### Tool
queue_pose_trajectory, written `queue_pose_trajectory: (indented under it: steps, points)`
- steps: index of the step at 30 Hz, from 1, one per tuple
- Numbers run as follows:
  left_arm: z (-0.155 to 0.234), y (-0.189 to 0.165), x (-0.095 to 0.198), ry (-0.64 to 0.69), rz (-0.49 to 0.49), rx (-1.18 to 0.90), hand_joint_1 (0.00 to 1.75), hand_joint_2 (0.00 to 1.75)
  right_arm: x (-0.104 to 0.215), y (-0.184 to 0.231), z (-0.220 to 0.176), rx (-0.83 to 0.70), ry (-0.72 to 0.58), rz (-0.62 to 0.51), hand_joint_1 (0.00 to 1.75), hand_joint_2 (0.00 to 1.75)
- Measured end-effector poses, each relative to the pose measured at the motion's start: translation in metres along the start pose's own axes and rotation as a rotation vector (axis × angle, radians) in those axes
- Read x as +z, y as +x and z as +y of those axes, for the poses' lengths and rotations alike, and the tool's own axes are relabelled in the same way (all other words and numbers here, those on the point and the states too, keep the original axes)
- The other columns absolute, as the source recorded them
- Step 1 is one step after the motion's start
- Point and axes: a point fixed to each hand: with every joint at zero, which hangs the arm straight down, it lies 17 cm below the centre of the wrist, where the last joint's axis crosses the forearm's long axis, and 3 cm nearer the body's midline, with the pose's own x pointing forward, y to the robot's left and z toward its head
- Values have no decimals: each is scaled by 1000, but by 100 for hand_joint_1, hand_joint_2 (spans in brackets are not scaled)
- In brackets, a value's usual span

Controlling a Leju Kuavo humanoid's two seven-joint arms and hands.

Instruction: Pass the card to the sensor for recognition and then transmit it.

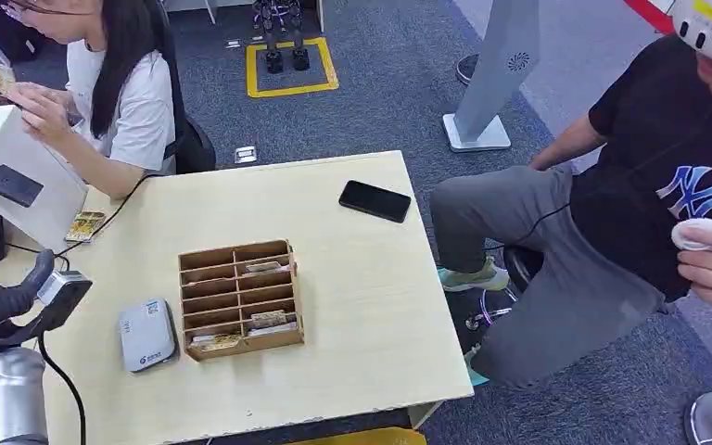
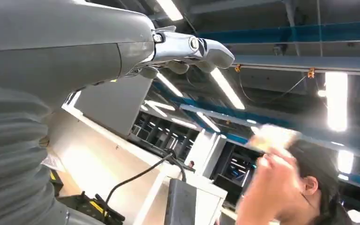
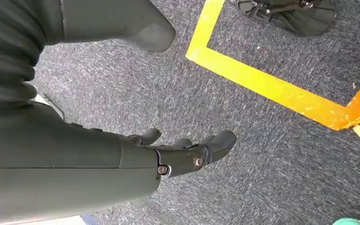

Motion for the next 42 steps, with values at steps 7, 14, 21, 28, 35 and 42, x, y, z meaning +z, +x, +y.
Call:
queue_pose_trajectory:
  steps: [7, 14, 21, 28, 35, 42]
  points:
    - [6, -14, 6, 46, 84, 84, 0, 175, 0, 0, -1, -10, -5, -3, 0, 175]
    - [-3, 59, 112, -137, -115, 207, 0, 175, 3, -12, 7, -57, -4, 20, 0, 175]
    - [38, 136, 184, -231, -315, 236, 0, 175, 4, -18, 7, -104, -19, 31, 0, 175]
    - [72, 178, 223, -283, -407, 230, 0, 175, 5, -22, 7, -119, -26, 35, 0, 175]
    - [79, 205, 244, -324, -462, 270, 0, 175, 5, -21, 6, -123, -30, 33, 0, 175]
    - [82, 213, 248, -328, -478, 290, 0, 175, 5, -22, 6, -125, -31, 34, 0, 175]
